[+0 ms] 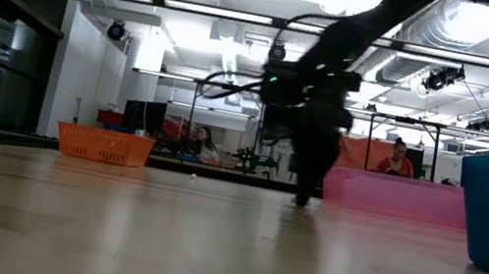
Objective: Sort Halloween decoration
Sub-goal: Put the white bone toy into the black bin
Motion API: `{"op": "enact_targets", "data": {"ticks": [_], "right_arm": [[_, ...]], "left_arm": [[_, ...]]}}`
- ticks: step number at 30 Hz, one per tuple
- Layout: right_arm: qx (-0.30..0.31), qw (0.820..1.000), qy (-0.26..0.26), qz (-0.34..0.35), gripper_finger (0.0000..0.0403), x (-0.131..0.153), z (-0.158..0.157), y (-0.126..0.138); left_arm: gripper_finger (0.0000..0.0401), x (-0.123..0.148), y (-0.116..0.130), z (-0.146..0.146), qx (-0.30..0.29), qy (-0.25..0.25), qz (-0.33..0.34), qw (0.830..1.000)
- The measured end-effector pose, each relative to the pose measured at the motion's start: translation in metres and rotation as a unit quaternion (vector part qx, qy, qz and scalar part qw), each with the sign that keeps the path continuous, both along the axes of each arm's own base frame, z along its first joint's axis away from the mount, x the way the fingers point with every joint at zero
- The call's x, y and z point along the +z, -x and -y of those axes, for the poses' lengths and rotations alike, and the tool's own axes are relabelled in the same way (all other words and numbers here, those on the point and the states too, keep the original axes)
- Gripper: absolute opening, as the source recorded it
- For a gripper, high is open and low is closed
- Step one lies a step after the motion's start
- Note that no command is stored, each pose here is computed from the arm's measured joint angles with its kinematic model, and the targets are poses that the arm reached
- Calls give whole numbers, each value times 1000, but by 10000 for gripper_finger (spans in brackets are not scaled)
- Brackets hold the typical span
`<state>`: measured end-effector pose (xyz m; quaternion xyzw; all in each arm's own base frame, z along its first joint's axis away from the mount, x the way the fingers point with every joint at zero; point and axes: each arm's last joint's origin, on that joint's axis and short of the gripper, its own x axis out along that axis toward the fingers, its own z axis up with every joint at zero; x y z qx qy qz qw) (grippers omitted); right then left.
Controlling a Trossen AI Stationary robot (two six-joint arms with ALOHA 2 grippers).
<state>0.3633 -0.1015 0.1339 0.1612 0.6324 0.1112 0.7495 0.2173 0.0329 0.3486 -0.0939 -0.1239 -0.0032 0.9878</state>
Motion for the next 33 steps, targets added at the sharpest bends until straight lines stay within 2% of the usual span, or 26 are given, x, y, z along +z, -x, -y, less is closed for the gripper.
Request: {"op": "enact_targets", "data": {"ticks": [5, 8, 10, 13, 18, 22, 28, 33], "right_arm": [[-53, 998, -2, 33, 0, 4, -35, 45], [-94, 991, 0, 96, 0, 17, -51, 66], [-124, 982, 3, 145, 0, 29, -60, 78], [-170, 954, 13, 247, 0, 49, -68, 83], [-212, 882, 34, 419, 0, 90, -72, 73], [-204, 844, 61, 493, 0, 127, -69, 55], [-163, 814, 97, 549, 0, 172, -67, 36], [-155, 805, 107, 562, 0, 185, -66, 34]], "left_arm": [[0, -1, 0, 0, 5, -19, -6, 1000], [0, -2, 0, 0, 9, -26, -9, 1000], [0, -2, -1, 0, 12, -29, -12, 999], [0, -6, -1, -1, 14, -26, -30, 999], [0, -17, -3, -1, 14, -27, -92, 995], [0, -31, -4, -2, 20, -26, -157, 987], [0, -41, -10, -4, 43, -14, -190, 981], [0, -44, -13, -4, 42, -14, -199, 979]]}}
